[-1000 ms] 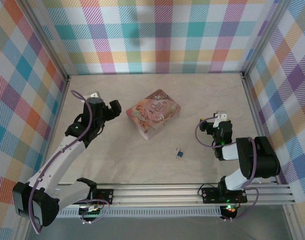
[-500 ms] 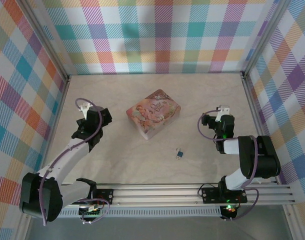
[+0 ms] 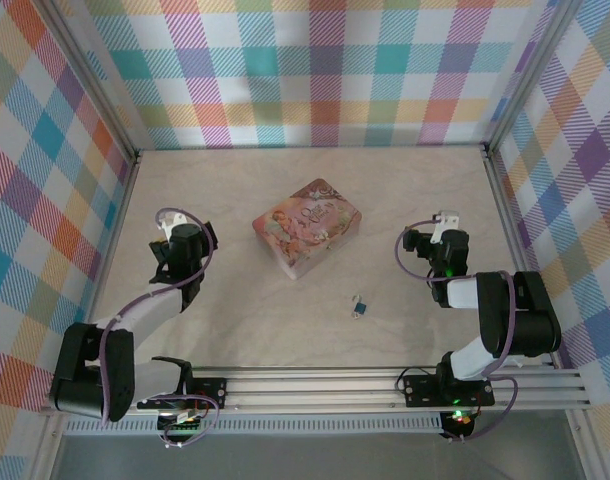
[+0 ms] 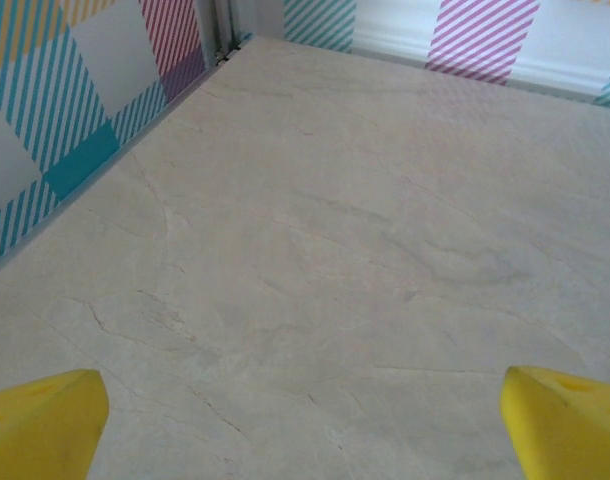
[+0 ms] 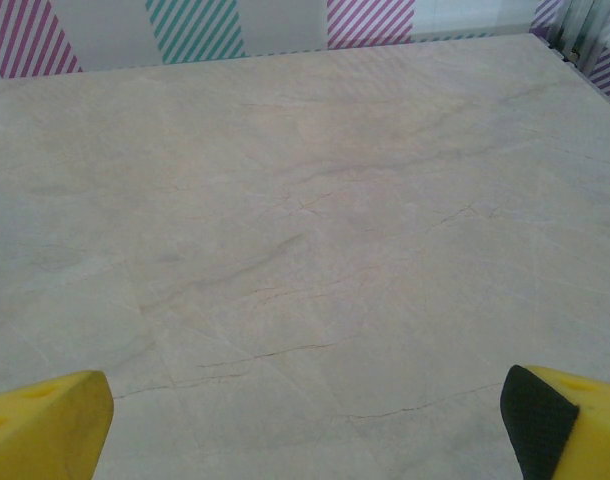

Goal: Unlock the padlock with the key

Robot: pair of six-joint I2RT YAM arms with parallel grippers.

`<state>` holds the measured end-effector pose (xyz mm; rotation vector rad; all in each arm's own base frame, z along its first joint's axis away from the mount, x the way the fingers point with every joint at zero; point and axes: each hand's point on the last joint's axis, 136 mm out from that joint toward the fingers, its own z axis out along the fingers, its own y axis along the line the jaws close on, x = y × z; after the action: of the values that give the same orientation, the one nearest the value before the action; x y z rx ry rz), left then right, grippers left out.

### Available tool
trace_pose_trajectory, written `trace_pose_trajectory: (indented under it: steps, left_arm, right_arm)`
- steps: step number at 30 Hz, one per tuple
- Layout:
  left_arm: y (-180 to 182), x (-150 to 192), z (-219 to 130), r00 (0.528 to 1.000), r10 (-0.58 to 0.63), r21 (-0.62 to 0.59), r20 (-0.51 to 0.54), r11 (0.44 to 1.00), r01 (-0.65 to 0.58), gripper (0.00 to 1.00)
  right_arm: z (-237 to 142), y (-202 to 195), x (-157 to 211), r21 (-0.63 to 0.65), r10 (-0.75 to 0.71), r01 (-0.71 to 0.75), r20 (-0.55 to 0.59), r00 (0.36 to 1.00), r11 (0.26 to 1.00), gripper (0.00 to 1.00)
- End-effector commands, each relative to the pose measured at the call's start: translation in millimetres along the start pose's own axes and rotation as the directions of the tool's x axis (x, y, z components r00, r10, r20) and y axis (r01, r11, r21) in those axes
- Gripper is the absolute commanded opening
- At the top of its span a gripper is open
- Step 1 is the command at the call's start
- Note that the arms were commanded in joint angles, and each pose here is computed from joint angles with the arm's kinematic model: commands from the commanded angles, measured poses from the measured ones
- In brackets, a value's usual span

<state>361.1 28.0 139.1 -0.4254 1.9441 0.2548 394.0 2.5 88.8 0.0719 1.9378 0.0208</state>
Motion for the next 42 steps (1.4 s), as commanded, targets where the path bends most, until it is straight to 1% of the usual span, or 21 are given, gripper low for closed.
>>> trace_pose_trajectory:
  steps: [1, 4, 8, 10, 15, 17, 19, 20, 23, 24, 39, 42]
  left_arm:
    - [-6, -12, 3, 0.997, 0.005, 0.053, 0.077, 0.999, -0.01, 1.0]
    - [-11, -5, 6, 0.996, 0.032, 0.078, 0.087, 0.996, -0.038, 1.0]
    - [-12, 2, 13, 0.995, 0.053, 0.08, 0.089, 0.995, -0.06, 1.0]
    - [-17, 9, 17, 0.994, 0.068, 0.109, 0.082, 0.991, -0.077, 1.0]
    - [-24, 31, 24, 0.992, 0.069, 0.153, 0.104, 0.985, -0.084, 1.0]
    - [-33, 38, 26, 0.991, 0.091, 0.199, 0.097, 0.974, -0.109, 1.0]
    - [-35, 42, 30, 0.99, 0.092, 0.206, 0.106, 0.972, -0.113, 1.0]
    - [-34, 45, 32, 0.992, 0.103, 0.201, 0.077, 0.972, -0.117, 1.0]
    - [-32, 45, 42, 0.995, 0.093, 0.2, 0.024, 0.975, -0.096, 1.0]
    - [-31, 44, 43, 0.997, 0.077, 0.208, 0.025, 0.975, -0.08, 1.0]
    - [-31, 44, 43, 0.997, 0.079, 0.21, 0.024, 0.974, -0.083, 1.0]
    - [-31, 45, 43, 0.997, 0.08, 0.208, 0.022, 0.975, -0.083, 1.0]
  right_arm:
    - [0, 1, -4, -0.015, 0.013, -0.012, 0.011, 1.0, 1.0, 1.0]
    - [0, 1, -4, -0.014, 0.012, -0.012, 0.011, 1.0, 1.0, 1.0]
    - [0, 2, -4, -0.016, 0.013, -0.013, 0.011, 1.0, 1.0, 1.0]
    - [0, 1, -4, -0.014, 0.012, -0.011, 0.011, 1.0, 1.0, 1.0]
    - [0, 1, -4, -0.014, 0.013, -0.012, 0.011, 1.0, 1.0, 1.0]
    - [0, 1, -4, -0.014, 0.012, -0.012, 0.012, 1.0, 1.0, 1.0]
    - [0, 1, -4, -0.015, 0.013, -0.013, 0.011, 1.0, 1.0, 1.0]
    - [0, 1, -5, -0.015, 0.012, -0.012, 0.012, 1.0, 1.0, 1.0]
    - [1, 1, -4, -0.014, 0.013, -0.012, 0.009, 1.0, 1.0, 1.0]
    - [1, 1, -4, -0.015, 0.012, -0.012, 0.009, 1.0, 1.0, 1.0]
    - [1, 4, -4, -0.022, 0.006, -0.006, 0.007, 1.0, 1.0, 1.0]
    - [2, 12, -4, -0.07, -0.013, 0.013, -0.003, 1.0, 0.997, 1.0]
